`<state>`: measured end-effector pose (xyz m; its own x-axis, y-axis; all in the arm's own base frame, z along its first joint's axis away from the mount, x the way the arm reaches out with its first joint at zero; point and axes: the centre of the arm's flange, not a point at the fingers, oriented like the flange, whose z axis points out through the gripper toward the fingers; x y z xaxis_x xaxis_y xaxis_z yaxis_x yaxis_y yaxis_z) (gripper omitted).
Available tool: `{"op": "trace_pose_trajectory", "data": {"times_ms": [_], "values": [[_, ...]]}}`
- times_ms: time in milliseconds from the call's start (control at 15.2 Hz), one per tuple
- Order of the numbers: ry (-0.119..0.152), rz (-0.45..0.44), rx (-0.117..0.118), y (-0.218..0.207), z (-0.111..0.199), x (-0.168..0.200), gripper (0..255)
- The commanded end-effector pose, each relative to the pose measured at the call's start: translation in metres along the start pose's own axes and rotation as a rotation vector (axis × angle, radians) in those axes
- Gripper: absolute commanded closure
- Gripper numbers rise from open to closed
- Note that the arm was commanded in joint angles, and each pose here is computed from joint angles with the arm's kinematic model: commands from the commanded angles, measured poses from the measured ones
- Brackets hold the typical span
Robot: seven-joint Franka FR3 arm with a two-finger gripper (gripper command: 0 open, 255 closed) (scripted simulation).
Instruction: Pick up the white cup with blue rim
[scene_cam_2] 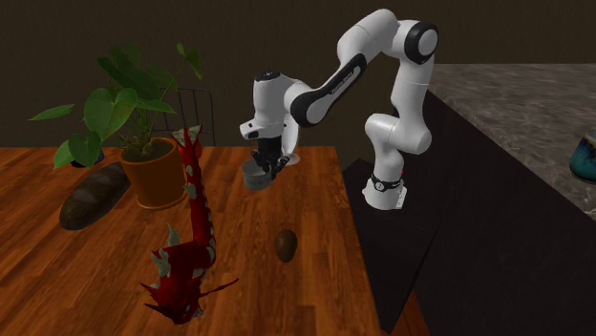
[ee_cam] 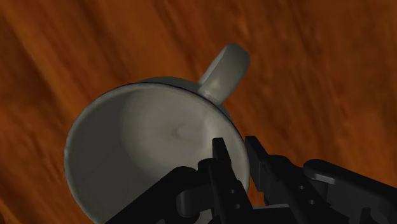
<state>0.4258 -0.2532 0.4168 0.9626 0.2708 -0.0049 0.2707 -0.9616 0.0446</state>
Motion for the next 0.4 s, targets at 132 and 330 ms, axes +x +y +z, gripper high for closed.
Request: {"op": "trace_pose_trajectory", "data": {"times_ms": [132,330], "values": [[0.0,0.0,0.0,0.001,-0.021,-0.001,255],[0.0,0.0,0.0,0.002,-0.027,-0.001,255]]}}
